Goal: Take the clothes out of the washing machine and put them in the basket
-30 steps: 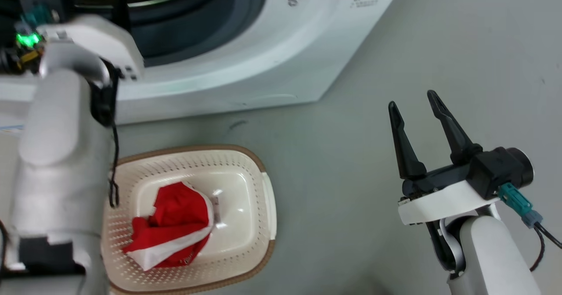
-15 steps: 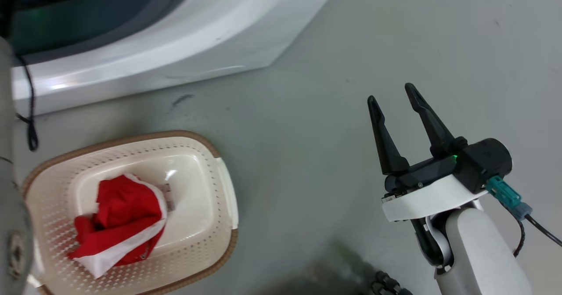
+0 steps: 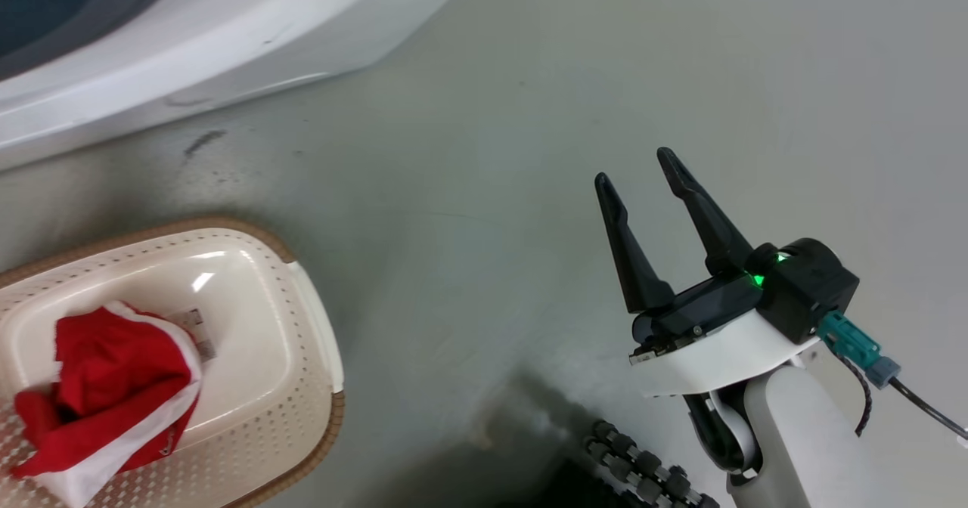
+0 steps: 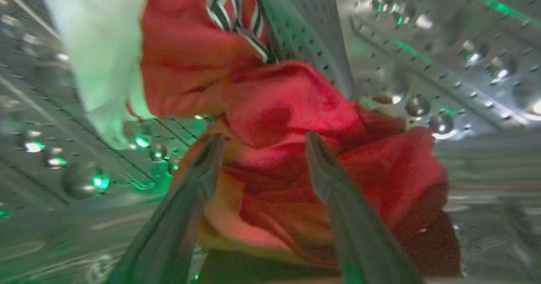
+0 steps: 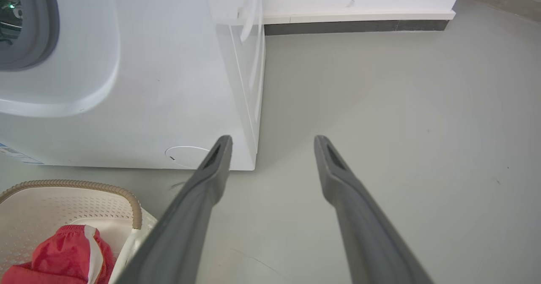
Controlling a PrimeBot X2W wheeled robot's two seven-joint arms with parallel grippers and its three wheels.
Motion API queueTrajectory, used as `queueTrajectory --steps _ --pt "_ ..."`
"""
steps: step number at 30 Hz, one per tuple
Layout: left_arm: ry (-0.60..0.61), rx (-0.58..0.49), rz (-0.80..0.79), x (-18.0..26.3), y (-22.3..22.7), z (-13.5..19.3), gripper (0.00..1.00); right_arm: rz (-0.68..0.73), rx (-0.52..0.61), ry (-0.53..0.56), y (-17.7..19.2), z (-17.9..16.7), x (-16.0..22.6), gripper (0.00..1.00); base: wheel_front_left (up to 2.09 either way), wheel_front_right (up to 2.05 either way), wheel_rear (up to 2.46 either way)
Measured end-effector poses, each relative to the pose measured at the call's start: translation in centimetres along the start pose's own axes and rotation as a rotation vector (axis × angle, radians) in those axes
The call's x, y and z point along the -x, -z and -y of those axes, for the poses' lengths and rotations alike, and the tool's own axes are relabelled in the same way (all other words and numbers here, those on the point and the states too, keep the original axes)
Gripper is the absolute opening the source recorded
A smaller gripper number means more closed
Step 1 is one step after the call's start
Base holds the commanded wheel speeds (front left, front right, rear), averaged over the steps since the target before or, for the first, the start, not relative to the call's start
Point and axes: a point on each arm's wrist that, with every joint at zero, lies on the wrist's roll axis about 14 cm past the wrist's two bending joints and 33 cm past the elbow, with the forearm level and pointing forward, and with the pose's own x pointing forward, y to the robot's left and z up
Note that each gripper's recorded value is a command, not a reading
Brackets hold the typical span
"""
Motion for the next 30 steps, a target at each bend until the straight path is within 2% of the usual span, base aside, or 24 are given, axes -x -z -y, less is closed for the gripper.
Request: queueTrajectory --steps 8,9,10,11,15,18,25,27,28,30 --pt "0.005 0.008 -0.144 -1.9 2.3 0.5 1.00 -0.033 -0.005 0.023 0.8 0.4 1.0 1.00 0.00 0.00 0.00" --pt "0.001 0.011 -0.147 -1.9 2.2 0.5 0.95 -0.035 -0.005 0.025 0.8 0.4 1.1 1.00 0.00 0.00 0.00" --pt "0.002 0.017 -0.153 -1.9 2.3 0.6 0.30 -0.039 -0.007 0.027 0.9 0.5 1.2 1.00 0.00 0.00 0.00" --pt "0.001 0.020 -0.151 -1.9 2.2 0.6 0.00 -0.042 -0.009 0.028 1.0 0.4 1.3 1.00 0.00 0.00 0.00" --pt "-0.035 0.033 -0.100 -1.6 1.7 0.2 0.00 -0.038 -0.017 0.022 0.9 0.2 1.3 1.00 0.00 0.00 0.00" --pt "-0.065 0.029 -0.005 -0.9 0.1 -0.3 0.00 -0.027 -0.018 0.021 0.5 0.2 1.3 1.00 0.00 0.00 0.00" --pt "-0.121 -0.003 0.297 2.4 -4.3 -1.2 0.00 0.012 -0.014 0.010 -0.8 0.0 1.3 1.00 0.00 0.00 0.00" --pt "-0.119 -0.011 0.382 3.5 -5.2 -0.9 0.00 0.027 -0.009 0.006 -1.3 -0.1 1.4 1.00 0.00 0.00 0.00" --pt "-0.115 -0.024 0.494 5.4 -6.1 -0.3 0.00 0.056 0.003 -0.002 -2.4 -0.3 1.6 1.00 0.00 0.00 0.00" --pt "-0.108 -0.022 0.554 6.8 -6.6 0.0 0.00 0.080 0.007 -0.002 -3.2 -0.3 1.8 1.00 0.00 0.00 0.00"
